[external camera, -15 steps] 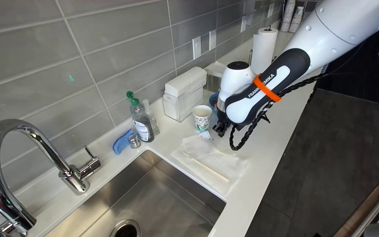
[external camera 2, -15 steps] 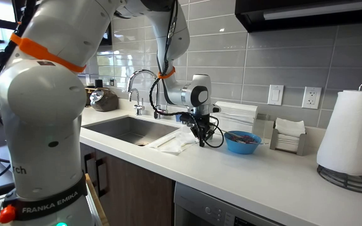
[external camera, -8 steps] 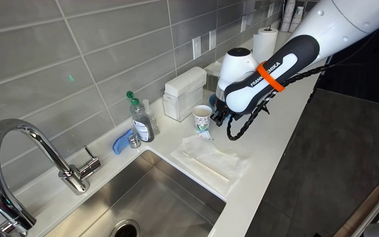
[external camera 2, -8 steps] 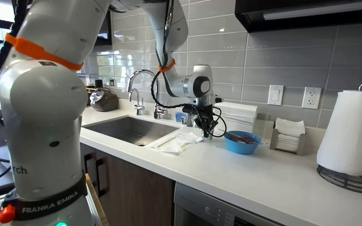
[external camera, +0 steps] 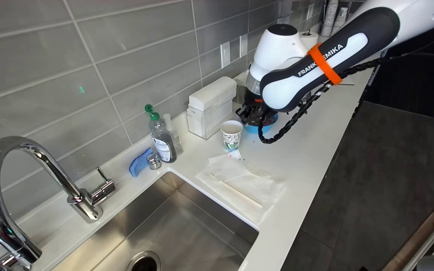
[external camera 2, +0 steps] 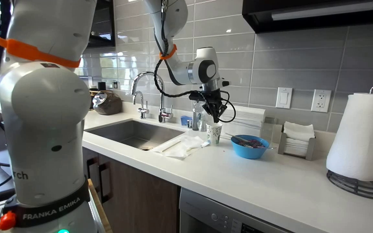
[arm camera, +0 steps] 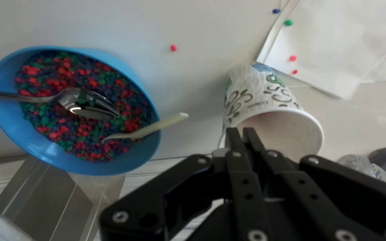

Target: Put the items on the table in the cup

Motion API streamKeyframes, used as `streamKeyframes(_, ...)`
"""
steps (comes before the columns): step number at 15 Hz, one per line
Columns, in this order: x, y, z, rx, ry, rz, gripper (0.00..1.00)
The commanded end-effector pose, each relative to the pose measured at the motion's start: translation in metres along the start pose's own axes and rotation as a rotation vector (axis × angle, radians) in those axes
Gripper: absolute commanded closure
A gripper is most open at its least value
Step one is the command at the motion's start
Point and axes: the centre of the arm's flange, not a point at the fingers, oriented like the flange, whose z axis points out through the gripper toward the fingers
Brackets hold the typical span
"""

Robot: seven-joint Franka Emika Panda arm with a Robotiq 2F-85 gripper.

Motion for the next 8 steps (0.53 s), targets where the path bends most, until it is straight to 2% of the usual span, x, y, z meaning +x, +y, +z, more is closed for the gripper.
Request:
streamKeyframes(1, -0.002, -0.014, -0.006, 0.007, 0.076, -0.026, 0.99)
streamKeyframes(5, 0.005, -0.024, 0.006, 0.019, 0.142, -0.049, 0.99)
streamKeyframes(8, 0.005, -0.027, 0.02, 0.039, 0.157, -0.057, 0.99)
